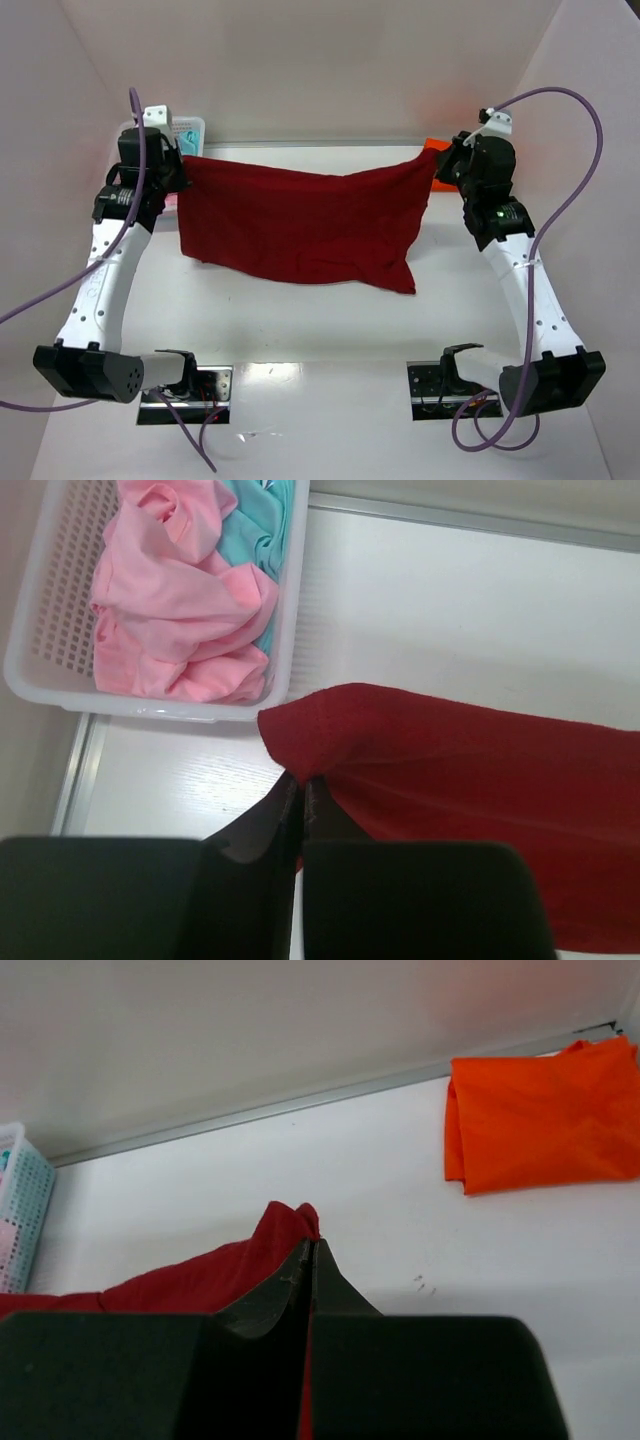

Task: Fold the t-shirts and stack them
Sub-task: Flatten out the tshirt

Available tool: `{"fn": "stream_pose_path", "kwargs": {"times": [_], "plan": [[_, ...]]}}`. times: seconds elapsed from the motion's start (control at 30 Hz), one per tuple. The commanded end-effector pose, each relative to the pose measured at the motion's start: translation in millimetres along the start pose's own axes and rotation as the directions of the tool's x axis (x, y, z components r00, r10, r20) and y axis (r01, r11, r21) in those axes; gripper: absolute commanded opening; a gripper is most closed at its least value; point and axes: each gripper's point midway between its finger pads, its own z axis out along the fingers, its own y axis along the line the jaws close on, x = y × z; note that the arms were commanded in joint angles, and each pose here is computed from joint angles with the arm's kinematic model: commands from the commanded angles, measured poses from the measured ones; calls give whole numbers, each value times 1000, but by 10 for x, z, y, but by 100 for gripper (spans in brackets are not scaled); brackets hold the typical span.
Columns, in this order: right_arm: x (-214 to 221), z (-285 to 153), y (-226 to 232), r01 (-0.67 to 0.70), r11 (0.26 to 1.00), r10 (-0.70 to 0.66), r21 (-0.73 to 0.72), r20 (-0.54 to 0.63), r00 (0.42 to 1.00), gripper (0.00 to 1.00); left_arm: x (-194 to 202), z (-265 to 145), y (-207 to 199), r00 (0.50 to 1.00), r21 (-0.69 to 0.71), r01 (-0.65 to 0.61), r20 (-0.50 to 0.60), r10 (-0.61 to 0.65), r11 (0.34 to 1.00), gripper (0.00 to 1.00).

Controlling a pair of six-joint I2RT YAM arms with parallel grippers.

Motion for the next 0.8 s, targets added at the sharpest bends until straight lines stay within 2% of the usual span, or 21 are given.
{"fn": "stream_pose_path", "kwargs": {"times": [0.0, 0.1, 0.3, 0.47, 0.5, 0.77], "plan": [[141, 324, 36, -21, 999, 22, -47, 22, 1000, 1, 205, 432, -60, 999, -9, 28, -39, -28, 1000, 0], [360, 488, 20, -28, 998, 27, -52, -21, 999, 1, 434, 684, -77, 993, -22, 12, -113, -14, 1000, 0], [768, 824, -83, -21, 1000, 19, -21, -105, 994, 1, 520, 1042, -139, 991, -26, 16, -134, -20, 1000, 0], [1018, 1109, -142, -4, 1000, 3, -2, -162, 987, 1, 702, 1343, -177, 981, -37, 13, -193, -20, 999, 0], [1204, 1178, -179, 0, 1000, 1, 4, -211, 978, 1, 678, 1377, -187, 982, -36, 15, -186, -21, 999, 0], [1378, 1473, -8, 13, 994, -41, -107, -256, 966, 1, 760, 1629, -225, 976, -41, 8, -215, -16, 999, 0]]}}
